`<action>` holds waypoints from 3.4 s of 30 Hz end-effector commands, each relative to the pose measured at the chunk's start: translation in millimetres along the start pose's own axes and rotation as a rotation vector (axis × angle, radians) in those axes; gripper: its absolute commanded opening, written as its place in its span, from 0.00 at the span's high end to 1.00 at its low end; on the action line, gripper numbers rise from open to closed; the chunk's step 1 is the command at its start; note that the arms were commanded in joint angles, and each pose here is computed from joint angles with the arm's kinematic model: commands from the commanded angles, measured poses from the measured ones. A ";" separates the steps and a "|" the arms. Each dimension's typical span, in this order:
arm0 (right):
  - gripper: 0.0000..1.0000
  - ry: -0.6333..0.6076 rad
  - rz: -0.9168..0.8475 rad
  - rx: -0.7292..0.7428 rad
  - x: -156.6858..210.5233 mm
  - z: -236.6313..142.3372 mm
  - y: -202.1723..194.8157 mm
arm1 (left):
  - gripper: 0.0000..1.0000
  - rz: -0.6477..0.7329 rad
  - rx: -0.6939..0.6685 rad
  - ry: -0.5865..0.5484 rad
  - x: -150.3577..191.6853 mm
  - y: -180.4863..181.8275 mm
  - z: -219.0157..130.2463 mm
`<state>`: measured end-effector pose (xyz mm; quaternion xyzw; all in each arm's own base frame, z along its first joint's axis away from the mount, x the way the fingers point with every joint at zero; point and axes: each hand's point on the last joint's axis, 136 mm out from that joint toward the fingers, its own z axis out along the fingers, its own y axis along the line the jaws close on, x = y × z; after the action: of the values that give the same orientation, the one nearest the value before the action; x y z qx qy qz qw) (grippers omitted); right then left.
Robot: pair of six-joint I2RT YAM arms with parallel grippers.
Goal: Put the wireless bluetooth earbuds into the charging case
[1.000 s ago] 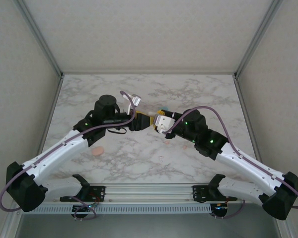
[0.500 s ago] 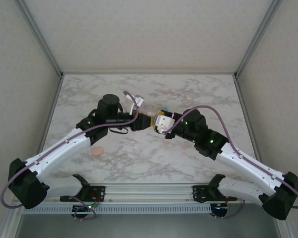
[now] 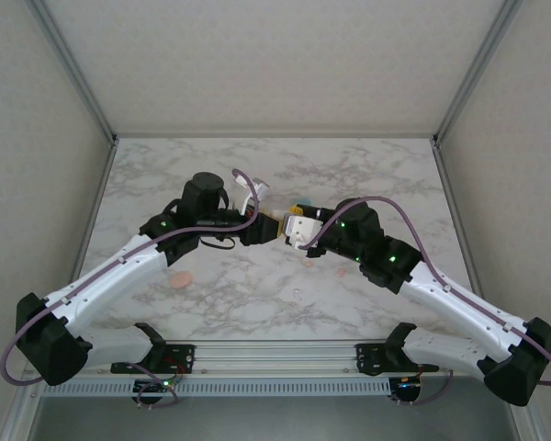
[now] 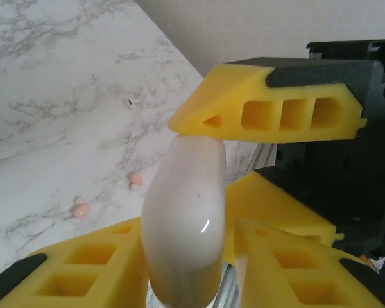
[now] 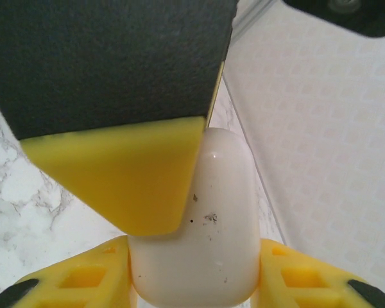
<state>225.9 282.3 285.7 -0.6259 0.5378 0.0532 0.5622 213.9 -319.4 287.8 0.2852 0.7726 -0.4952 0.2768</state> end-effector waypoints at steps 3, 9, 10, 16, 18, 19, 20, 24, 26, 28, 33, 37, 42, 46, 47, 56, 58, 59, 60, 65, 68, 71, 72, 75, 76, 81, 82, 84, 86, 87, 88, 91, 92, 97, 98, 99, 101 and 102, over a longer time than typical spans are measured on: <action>0.60 -0.021 -0.022 0.019 -12.9 -3.4 -9.7 | 0.68 0.041 0.049 0.006 -6.5 -15.0 -0.8; 0.60 -0.021 -0.024 0.012 -13.5 -2.4 -9.0 | 0.69 0.041 0.046 -0.001 -8.1 -15.0 -1.2; 0.60 -0.020 -0.024 0.007 -13.5 -1.9 -8.5 | 0.68 0.040 0.044 -0.003 -8.4 -14.6 -1.0; 0.59 -0.024 -0.024 -0.004 -14.9 -1.0 -7.4 | 0.67 0.039 0.051 0.000 -8.2 -15.4 0.2; 0.60 -0.026 -0.024 -0.004 -15.0 -0.8 -7.2 | 0.68 0.040 0.050 0.005 -7.1 -14.9 0.3; 0.60 -0.027 -0.024 -0.004 -15.2 -0.9 -7.3 | 0.69 0.040 0.048 0.004 -7.1 -15.0 -0.1; 0.59 -0.027 -0.024 -0.004 -15.2 -0.5 -7.6 | 0.70 0.042 0.049 0.002 -7.3 -15.0 0.0; 0.58 -0.029 -0.022 -0.011 -16.0 -0.4 -6.6 | 0.76 0.045 0.051 -0.003 -8.1 -15.4 -0.1; 0.56 -0.028 -0.021 -0.017 -15.8 -0.6 -5.5 | 0.78 0.054 0.052 -0.010 -9.1 -16.4 -1.3; 0.51 -0.030 -0.010 -0.018 -16.7 -2.4 -5.9 | 0.80 0.067 0.045 -0.027 -11.0 -17.0 -3.8; 0.35 -0.056 0.143 0.005 -28.3 -24.2 -16.0 | 0.81 0.164 -0.001 -0.109 -16.6 -18.2 -18.6; 0.27 -0.066 0.492 0.008 -28.6 -47.4 -30.6 | 0.79 0.384 0.027 -0.251 -19.5 -33.7 -38.0; 0.27 -0.052 0.970 -0.062 -29.2 -56.3 -44.3 | 0.83 0.637 0.020 -0.388 -8.6 -38.8 -51.7; 0.27 -0.103 1.133 -0.246 -52.6 -54.0 -31.7 | 0.84 0.665 0.010 -0.382 -8.0 -36.6 -49.5; 0.27 -0.111 1.163 -0.287 -57.3 -53.0 -28.3 | 0.84 0.663 0.012 -0.387 -8.3 -35.9 -48.3; 0.27 -0.072 1.207 -0.397 -59.5 -34.3 -16.6 | 0.84 0.658 0.032 -0.415 -9.6 -37.1 -45.7; 0.28 -0.065 1.211 -0.398 -58.2 -30.3 -16.8 | 0.84 0.654 0.033 -0.417 -9.9 -37.4 -45.9; 0.28 -0.067 1.207 -0.411 -59.5 -29.6 -15.7 | 0.84 0.648 0.033 -0.414 -9.4 -36.7 -45.3; 0.28 -0.068 1.204 -0.424 -60.2 -28.4 -14.6 | 0.84 0.647 0.037 -0.415 -9.6 -37.4 -45.6; 0.29 -0.063 1.220 -0.372 -55.3 -21.9 -22.0 | 0.84 0.651 0.056 -0.398 -7.5 -39.8 -43.5; 0.29 -0.073 1.237 -0.336 -55.6 -20.9 -30.1 | 0.84 0.657 0.063 -0.381 -4.6 -40.7 -42.2; 0.29 -0.084 1.246 -0.321 -57.7 -21.9 -35.3 | 0.84 0.664 0.062 -0.366 -2.0 -40.7 -41.5; 0.29 -0.091 1.246 -0.323 -59.3 -22.6 -36.3 | 0.84 0.666 0.061 -0.363 -1.3 -40.8 -41.6; 0.29 -0.078 1.255 -0.286 -55.9 -21.9 -41.5 | 0.84 0.671 0.065 -0.370 -1.5 -43.5 -43.8; 0.29 -0.066 1.260 -0.267 -53.5 -21.3 -43.4 | 0.84 0.672 0.065 -0.369 -1.5 -43.7 -44.1; 0.30 -0.031 1.274 -0.191 -44.4 -16.3 -53.8 | 0.84 0.673 0.071 -0.376 -2.4 -47.4 -46.4; 0.30 -0.023 1.274 -0.183 -43.0 -15.2 -54.7 | 0.84 0.672 0.072 -0.374 -1.9 -47.9 -46.5; 0.30 -0.026 1.263 -0.206 -46.0 -14.0 -53.2 | 0.85 0.675 0.067 -0.382 -3.2 -48.6 -48.4; 0.29 -0.083 1.223 -0.295 -62.5 -19.4 -47.6 | 0.85 0.672 0.057 -0.390 -4.5 -48.3 -49.9; 0.28 -0.109 1.205 -0.326 -68.6 -23.4 -45.3 | 0.85 0.669 0.054 -0.390 -4.1 -47.5 -49.6; 0.28 -0.130 1.186 -0.347 -73.0 -27.4 -43.2 | 0.85 0.668 0.050 -0.390 -4.2 -46.6 -49.4; 0.25 -0.180 1.112 -0.430 -84.1 -39.5 -31.1 | 0.85 0.668 0.042 -0.404 -6.5 -46.3 -50.4; 0.24 -0.178 1.094 -0.451 -84.0 -41.7 -26.0 | 0.85 0.668 0.041 -0.406 -6.8 -46.1 -50.5; 0.21 -0.073 1.081 -0.451 -65.7 -35.7 -12.9 | 0.85 0.670 0.042 -0.421 -11.3 -49.1 -52.5; 0.21 -0.063 1.082 -0.460 -64.0 -34.0 -10.7 | 0.85 0.669 0.041 -0.422 -12.0 -49.3 -52.9; 0.21 -0.055 1.085 -0.461 -62.6 -32.2 -10.1 | 0.85 0.670 0.044 -0.423 -12.5 -50.0 -52.9; 0.21 -0.043 1.089 -0.462 -60.6 -29.1 -9.4 | 0.85 0.668 0.048 -0.418 -12.3 -50.6 -52.5; 0.21 -0.041 1.088 -0.464 -60.0 -27.9 -8.8 | 0.85 0.665 0.050 -0.417 -12.3 -50.7 -52.3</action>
<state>196.9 294.2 346.6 -0.3491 0.7465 0.4636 0.3256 183.3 -291.1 325.9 0.4215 0.5734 -0.4362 0.5506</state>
